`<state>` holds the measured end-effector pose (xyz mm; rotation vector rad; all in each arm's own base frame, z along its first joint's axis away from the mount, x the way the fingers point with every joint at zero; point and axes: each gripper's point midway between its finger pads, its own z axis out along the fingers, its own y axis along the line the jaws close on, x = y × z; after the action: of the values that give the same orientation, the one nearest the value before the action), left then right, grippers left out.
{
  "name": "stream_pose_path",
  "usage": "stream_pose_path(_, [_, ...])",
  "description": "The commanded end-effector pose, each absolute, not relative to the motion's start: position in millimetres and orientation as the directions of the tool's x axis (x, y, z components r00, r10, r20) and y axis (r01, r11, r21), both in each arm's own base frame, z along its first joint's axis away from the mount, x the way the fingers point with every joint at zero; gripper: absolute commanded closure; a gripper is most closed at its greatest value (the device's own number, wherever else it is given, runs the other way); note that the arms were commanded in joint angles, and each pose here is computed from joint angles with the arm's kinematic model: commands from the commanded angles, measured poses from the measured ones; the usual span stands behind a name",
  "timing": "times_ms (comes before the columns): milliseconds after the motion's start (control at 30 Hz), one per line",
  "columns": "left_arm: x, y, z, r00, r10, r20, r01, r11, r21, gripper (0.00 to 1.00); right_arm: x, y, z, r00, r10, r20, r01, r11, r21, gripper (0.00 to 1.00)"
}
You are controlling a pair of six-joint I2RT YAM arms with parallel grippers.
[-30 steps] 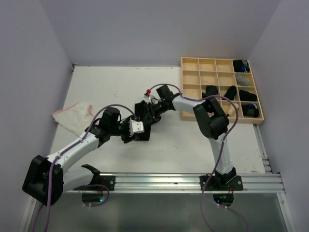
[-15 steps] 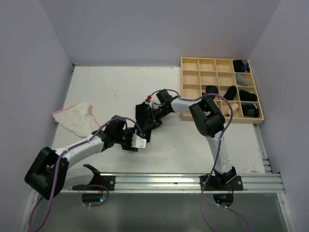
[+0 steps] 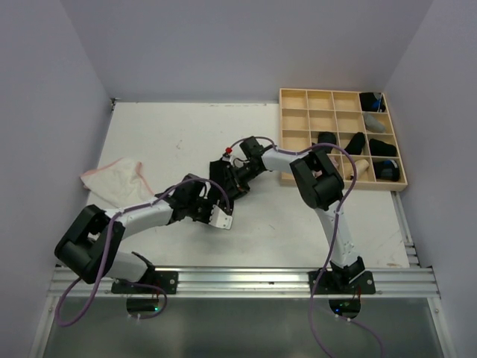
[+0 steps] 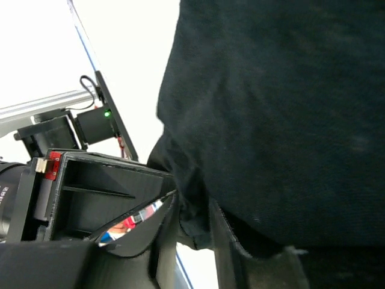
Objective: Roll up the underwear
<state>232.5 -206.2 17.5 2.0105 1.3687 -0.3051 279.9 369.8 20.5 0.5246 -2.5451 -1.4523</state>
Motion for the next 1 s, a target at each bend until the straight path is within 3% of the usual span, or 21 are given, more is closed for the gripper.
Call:
stream_pose_path(0, [216, -192, 1, 0.36, 0.788, -0.499, 0.93, -0.261, 0.259, 0.81, 294, 355, -9, -0.926, -0.372, -0.066, -0.281, 0.563, 0.777, 0.66])
stream_pose_path(167, [188, -193, 16, 0.24, 0.805, -0.542, 0.965, -0.258, 0.044, 0.99, 342, 348, 56, -0.897, -0.336, -0.288, -0.425, 0.473, 0.772, 0.52])
stream_pose_path(233, [178, -198, 27, 0.155, 0.805, -0.572, 0.972, -0.229, -0.06, 1.0, 356, 339, 88, -0.837, -0.345, -0.425, -0.543, 0.429, 0.722, 0.46])
stream_pose_path(267, [174, -200, 31, 0.121, 0.804, -0.582, 0.971, -0.217, -0.099, 1.0, 361, 325, 94, -0.829, -0.339, -0.444, -0.557, 0.443, 0.703, 0.45])
stream_pose_path(333, [171, -209, 40, 0.029, 0.794, -0.607, 0.963, -0.186, -0.197, 1.0, 364, 311, 122, -0.765, -0.341, -0.547, -0.644, 0.433, 0.631, 0.31])
stream_pose_path(433, [163, -212, 46, -0.137, 0.799, -0.586, 0.915, -0.125, -0.385, 1.0, 351, 285, 134, -0.602, -0.426, -0.676, -0.797, 0.376, 0.473, 0.27])
stream_pose_path(700, [215, -215, 29, -0.494, 0.734, -0.466, 0.745, 0.082, -0.662, 1.0, 285, 249, 142, -0.374, -0.53, -0.761, -0.926, 0.252, 0.281, 0.32])
stream_pose_path(967, [238, -212, -6, -0.603, 0.719, -0.345, 0.626, 0.158, -0.764, 1.0, 240, 295, 131, -0.046, -0.628, -0.777, -0.998, 0.069, 0.003, 0.28])
